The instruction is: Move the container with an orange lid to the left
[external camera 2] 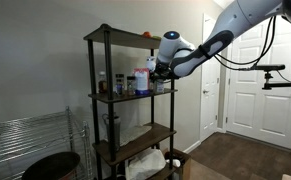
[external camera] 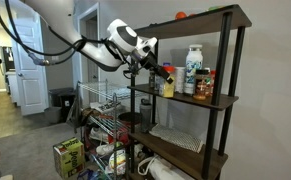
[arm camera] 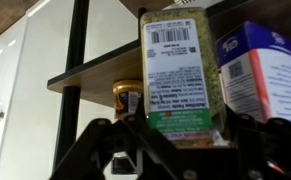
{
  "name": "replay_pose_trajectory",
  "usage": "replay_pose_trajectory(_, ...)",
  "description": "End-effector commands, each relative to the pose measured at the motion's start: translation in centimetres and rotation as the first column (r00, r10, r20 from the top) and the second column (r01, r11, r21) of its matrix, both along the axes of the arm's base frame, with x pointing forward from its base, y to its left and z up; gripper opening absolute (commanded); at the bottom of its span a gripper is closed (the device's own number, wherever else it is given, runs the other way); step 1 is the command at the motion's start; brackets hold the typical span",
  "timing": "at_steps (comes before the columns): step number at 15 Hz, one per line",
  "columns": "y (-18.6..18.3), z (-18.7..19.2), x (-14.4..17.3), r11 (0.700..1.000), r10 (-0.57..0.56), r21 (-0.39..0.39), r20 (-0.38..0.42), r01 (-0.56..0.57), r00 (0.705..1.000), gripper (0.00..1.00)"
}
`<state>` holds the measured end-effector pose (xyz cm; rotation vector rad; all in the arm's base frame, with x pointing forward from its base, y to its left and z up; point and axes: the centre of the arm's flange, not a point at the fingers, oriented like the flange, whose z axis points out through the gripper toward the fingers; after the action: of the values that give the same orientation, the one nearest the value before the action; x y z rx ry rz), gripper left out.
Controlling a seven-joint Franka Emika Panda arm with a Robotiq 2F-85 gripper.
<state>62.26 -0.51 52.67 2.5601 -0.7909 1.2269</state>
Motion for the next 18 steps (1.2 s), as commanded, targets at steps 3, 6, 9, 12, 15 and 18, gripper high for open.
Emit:
replay_pose_trajectory(3,2.2,0.8,-4.4,0.998,0.063,-0.014,-0.044,-0.064,0.997,0.38)
replay_pose_trajectory(6,3.5,0.3,-5.6,0.994,0.104,-0.016,-0.049,-0.105,0.993,0.38)
replay_pose_trajectory(9,6.3,0.1,-6.4,0.983,0.183,-0.028,-0.037,-0.184,0.983,0.38)
replay_pose_trajectory(12,9.5,1.1,-6.9,0.961,0.276,-0.033,-0.022,-0.276,0.961,0.38)
replay_pose_trajectory(15,12.6,1.8,-7.1,0.933,0.354,-0.059,-0.008,-0.354,0.935,0.38)
replay_pose_trajectory(18,15.0,2.2,-6.8,0.909,0.414,-0.064,0.010,-0.413,0.910,0.38)
